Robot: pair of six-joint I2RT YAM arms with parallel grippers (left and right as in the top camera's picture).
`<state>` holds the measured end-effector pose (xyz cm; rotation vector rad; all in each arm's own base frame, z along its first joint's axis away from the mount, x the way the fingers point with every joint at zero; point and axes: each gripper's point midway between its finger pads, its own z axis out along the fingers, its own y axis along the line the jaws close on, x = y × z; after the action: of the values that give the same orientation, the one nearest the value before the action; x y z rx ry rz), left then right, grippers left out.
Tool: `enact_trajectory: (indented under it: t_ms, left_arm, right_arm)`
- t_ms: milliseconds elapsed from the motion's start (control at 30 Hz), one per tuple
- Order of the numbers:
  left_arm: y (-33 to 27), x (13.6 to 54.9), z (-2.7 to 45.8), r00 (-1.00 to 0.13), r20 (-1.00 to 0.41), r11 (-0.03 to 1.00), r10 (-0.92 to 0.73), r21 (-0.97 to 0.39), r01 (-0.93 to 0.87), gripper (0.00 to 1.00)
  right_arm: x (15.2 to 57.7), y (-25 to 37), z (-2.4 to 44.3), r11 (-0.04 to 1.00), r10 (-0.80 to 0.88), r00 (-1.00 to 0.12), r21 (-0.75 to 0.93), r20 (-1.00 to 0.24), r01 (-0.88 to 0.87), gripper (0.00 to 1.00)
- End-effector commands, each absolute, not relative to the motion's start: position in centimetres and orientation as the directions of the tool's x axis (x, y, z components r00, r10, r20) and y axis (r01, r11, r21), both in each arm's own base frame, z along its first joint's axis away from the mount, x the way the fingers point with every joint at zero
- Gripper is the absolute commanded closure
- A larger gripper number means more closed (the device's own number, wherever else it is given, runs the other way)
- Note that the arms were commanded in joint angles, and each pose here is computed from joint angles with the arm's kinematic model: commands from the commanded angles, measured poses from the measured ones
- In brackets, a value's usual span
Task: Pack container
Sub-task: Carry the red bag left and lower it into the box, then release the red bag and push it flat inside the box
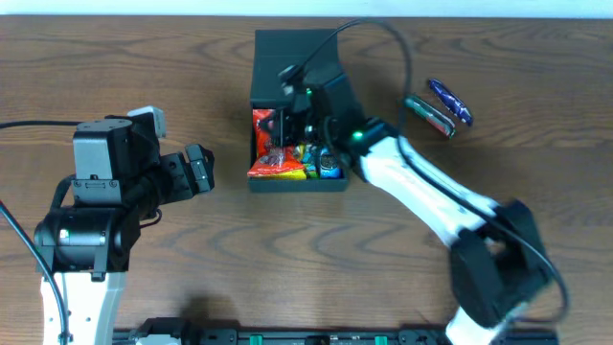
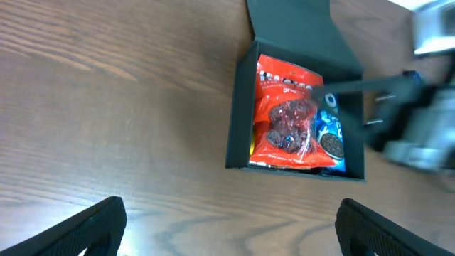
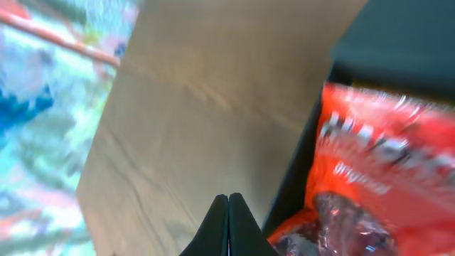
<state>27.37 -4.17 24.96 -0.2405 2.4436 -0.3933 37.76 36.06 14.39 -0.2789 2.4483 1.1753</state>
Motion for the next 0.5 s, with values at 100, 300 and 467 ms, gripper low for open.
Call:
enact_trajectory:
  t_ms: [100,300,467]
  left_arm:
    - [-4.1,27.4,25.7,-0.769,-0.584,0.941,-0.261,-0.332,-0.068,0.05]
    - [-4.1,27.4,25.7,-0.768,-0.584,0.941,-0.261,-0.332,-0.068,0.05]
    - [-4.1,27.4,25.7,-0.769,-0.584,0.941,-0.261,-0.331,-0.068,0.05]
  right_arm:
    - [36.8,36.0,7.2,0.622,-0.068,-0.958,0.739,-0.278,-0.259,0.99]
    - [36.0,36.1,2.4,0.628,-0.111,-0.974,0.745,-0.200,-0.224,0.99]
    - [36.7,36.8,3.3,0.583,-0.114,-0.961,0.766,-0.252,-0.270,0.99]
